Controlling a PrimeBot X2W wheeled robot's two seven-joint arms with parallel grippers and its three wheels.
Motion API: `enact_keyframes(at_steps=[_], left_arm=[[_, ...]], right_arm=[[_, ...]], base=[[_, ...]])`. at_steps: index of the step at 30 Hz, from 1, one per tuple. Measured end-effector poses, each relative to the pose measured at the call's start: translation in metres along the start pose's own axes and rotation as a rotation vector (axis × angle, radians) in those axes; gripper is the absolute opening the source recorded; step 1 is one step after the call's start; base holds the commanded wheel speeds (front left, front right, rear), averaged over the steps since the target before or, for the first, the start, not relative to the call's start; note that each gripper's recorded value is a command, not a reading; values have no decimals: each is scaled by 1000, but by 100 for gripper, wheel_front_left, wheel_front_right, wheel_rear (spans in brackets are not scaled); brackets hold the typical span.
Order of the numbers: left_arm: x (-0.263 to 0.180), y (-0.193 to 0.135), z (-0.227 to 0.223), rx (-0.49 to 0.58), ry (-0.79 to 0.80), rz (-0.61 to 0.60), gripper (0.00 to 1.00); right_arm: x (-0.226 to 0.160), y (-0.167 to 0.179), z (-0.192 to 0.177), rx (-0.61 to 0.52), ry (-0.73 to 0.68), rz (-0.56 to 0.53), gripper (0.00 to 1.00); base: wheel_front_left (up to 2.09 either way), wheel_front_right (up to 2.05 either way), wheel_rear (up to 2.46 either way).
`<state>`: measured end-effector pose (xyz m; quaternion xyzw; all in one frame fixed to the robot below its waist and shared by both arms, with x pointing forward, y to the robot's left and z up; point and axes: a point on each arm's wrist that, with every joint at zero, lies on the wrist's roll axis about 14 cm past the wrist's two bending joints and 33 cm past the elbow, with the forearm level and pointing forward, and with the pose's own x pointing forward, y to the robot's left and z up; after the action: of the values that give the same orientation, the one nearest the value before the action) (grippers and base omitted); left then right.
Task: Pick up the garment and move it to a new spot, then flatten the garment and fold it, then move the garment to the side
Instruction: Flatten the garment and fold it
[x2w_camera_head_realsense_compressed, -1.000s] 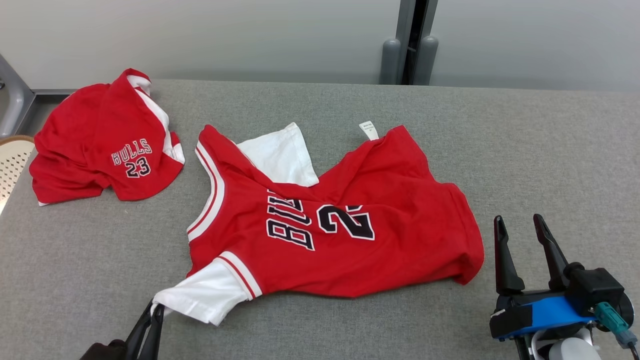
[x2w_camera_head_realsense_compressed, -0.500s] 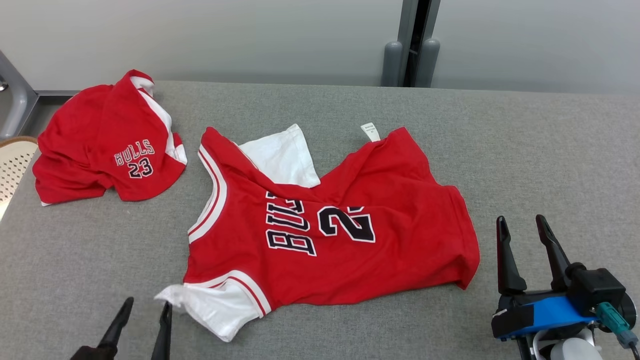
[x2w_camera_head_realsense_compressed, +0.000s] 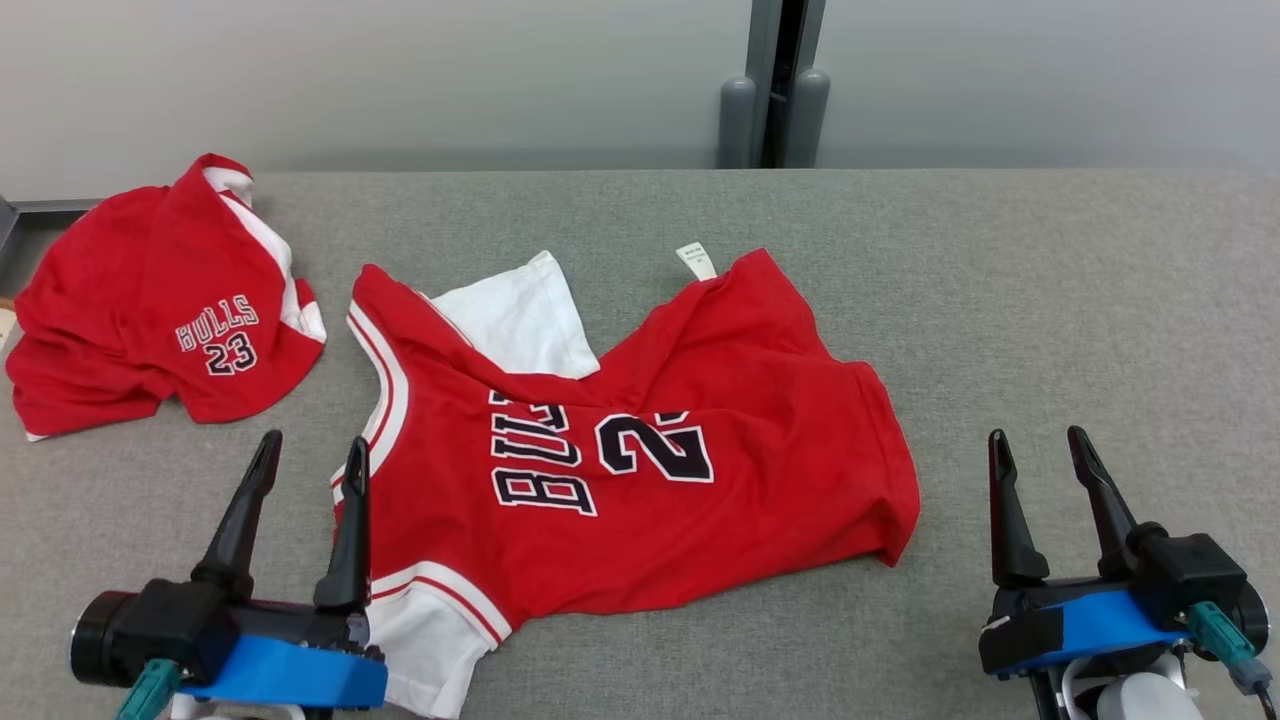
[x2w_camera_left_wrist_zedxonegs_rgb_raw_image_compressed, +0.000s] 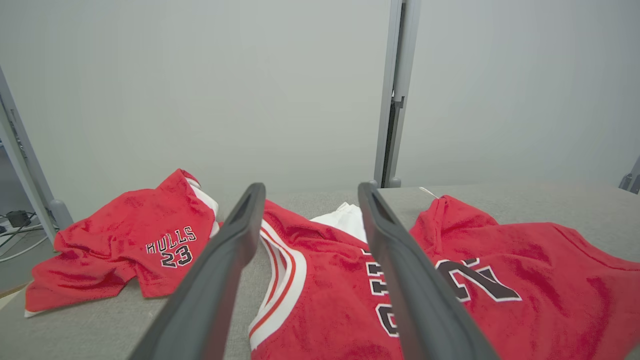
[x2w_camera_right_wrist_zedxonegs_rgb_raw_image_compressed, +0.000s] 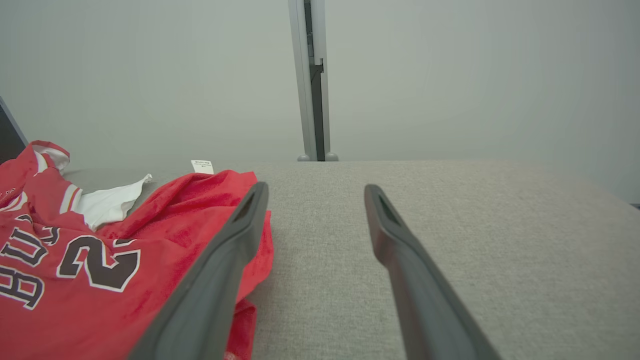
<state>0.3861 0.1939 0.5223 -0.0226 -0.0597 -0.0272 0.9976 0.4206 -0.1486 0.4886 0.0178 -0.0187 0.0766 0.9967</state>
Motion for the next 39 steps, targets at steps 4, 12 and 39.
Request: enact_keyframes(at_steps=[4,12,39], left_arm=[[22,-9,8,-37,-40,-10,100],[42,0,-6,-63,-18,35,100],[36,24,-30,-43,48,105,100]], right_arm=[[-3,-9,-1,-4,3,-24,100],[-6,-20,-5,-9,16,-56,100],[-22,57,-67,-72,208,236,100]], base=[[0,0,0],[0,0,0],[0,0,0]])
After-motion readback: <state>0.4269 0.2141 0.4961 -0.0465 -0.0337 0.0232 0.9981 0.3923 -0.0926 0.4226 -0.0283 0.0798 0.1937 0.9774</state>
